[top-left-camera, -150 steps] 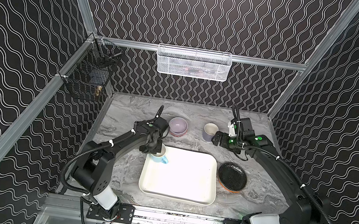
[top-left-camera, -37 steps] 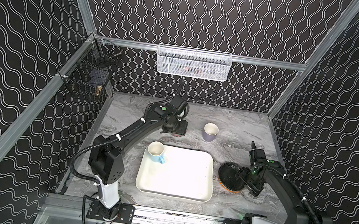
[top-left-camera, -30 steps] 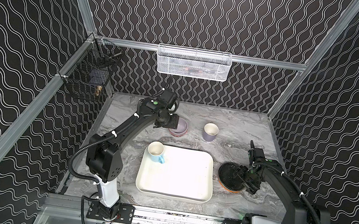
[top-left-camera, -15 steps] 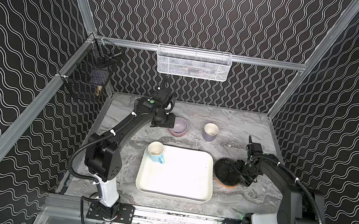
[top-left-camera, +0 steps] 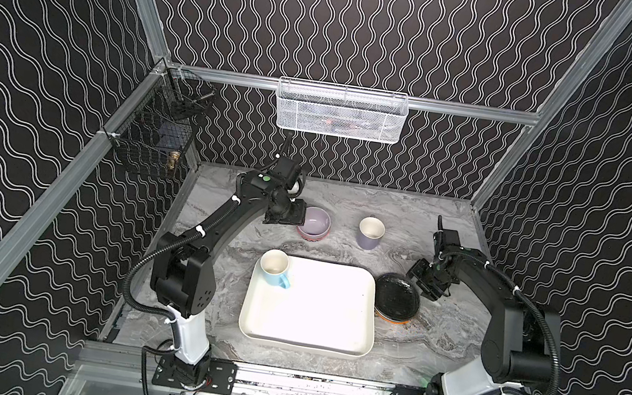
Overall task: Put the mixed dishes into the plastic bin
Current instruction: 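Grasp the rim of the clear glass lid with the right gripper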
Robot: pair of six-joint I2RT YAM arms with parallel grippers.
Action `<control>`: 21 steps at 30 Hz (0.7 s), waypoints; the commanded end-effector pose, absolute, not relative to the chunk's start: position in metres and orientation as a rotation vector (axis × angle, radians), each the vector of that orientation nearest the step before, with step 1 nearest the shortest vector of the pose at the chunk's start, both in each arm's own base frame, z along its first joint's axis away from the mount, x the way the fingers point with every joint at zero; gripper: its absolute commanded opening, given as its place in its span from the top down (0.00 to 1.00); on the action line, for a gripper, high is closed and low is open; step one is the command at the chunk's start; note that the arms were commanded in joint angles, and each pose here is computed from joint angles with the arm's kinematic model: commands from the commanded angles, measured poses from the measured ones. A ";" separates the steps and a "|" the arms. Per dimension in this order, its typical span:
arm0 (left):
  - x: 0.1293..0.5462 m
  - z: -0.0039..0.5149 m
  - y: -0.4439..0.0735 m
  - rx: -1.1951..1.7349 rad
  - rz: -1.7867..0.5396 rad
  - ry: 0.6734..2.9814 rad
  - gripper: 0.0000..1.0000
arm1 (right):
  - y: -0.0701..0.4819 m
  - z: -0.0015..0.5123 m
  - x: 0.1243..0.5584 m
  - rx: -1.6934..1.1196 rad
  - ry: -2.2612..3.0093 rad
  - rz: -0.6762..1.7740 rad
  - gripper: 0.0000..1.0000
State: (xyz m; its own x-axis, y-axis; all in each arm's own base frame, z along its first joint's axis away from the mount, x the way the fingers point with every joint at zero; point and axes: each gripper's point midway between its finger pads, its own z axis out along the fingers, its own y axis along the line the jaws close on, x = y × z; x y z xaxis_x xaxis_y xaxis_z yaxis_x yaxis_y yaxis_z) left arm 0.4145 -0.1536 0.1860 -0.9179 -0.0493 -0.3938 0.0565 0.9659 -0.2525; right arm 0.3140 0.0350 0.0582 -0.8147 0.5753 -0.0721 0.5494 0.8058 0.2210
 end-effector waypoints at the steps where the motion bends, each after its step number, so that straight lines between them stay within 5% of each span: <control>1: 0.410 0.186 -0.151 0.010 -0.358 2.703 0.39 | 0.027 0.060 0.296 0.834 2.904 0.202 0.39; 16: 0.362 0.202 -0.149 0.013 -0.471 2.688 0.35 | 0.032 0.055 0.265 0.762 2.931 0.243 0.54; 19: 0.350 0.206 -0.151 0.028 -0.513 2.689 0.30 | 0.032 0.054 0.263 0.758 2.928 0.254 0.55; 21: 0.345 0.208 -0.152 0.031 -0.533 2.688 0.12 | 0.033 0.053 0.262 0.756 2.928 0.258 0.57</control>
State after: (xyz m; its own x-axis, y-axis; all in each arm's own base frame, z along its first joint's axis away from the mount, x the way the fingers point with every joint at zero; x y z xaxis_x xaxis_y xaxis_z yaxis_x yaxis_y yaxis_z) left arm 0.3535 -0.1474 0.2051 -0.9134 -0.0533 -0.4036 0.0886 0.9417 -0.3246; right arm 0.2617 0.0312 0.0521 -0.8646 0.4995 -0.0544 0.4837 0.8568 0.1789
